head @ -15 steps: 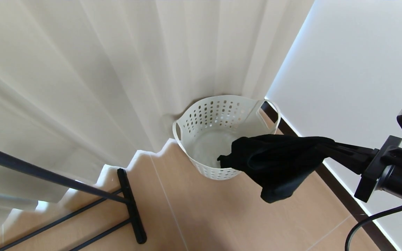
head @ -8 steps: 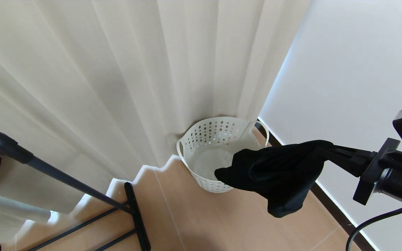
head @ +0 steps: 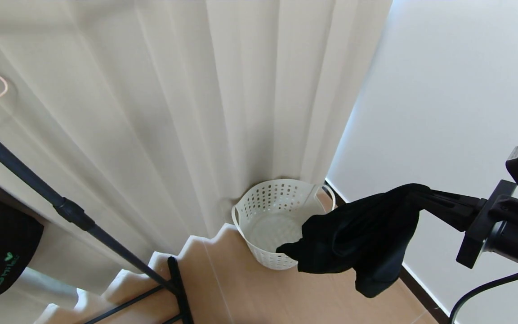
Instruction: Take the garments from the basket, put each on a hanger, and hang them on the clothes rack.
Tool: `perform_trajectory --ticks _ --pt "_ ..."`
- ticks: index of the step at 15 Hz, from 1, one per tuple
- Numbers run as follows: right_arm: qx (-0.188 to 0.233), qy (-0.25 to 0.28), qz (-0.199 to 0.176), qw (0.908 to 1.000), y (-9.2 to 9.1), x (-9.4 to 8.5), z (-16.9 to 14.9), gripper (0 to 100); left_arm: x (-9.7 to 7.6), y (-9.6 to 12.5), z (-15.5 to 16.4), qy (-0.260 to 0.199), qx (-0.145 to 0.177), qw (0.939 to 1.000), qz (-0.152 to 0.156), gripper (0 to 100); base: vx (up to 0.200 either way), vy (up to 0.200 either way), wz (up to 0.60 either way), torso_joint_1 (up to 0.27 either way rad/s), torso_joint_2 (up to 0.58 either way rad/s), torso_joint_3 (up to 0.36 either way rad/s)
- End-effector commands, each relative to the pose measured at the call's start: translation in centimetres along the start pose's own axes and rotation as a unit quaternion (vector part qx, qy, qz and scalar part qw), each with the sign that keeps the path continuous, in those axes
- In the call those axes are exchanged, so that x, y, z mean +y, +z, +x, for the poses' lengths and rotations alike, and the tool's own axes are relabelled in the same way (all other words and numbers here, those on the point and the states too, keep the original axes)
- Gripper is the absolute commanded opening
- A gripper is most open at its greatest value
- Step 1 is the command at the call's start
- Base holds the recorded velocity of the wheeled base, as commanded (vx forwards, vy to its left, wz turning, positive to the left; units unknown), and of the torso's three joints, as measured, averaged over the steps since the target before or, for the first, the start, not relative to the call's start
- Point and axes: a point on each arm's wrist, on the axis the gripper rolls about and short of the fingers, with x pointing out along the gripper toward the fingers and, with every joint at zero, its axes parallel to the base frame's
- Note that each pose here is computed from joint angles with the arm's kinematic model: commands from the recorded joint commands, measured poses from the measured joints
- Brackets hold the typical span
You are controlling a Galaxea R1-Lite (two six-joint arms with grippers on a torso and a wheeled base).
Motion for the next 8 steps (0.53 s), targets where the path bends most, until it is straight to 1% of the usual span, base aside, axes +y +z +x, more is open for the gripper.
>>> perform_trajectory --ticks 1,5,8 --pt "-0.002 0.001 -0.008 1.0 -0.07 0.11 -0.28 0 0.0 0.01 0.0 0.0 0.0 1.0 0.0 100 0.0 0.0 0.0 0.193 -0.52 -0.105" --pt "-0.01 0.0 -0.015 0.9998 0.2 0.14 -0.61 0 0.0 0.01 0.0 -0.001 0.0 1.0 0.001 100 0.0 0.0 0.0 0.215 -0.54 -0.134" --pt "-0.015 0.007 -0.016 0.9997 0.29 0.48 -0.93 0 0.0 0.01 0.01 -0.001 0.0 1.0 0.002 100 0.0 0.0 0.0 0.255 -0.58 -0.128"
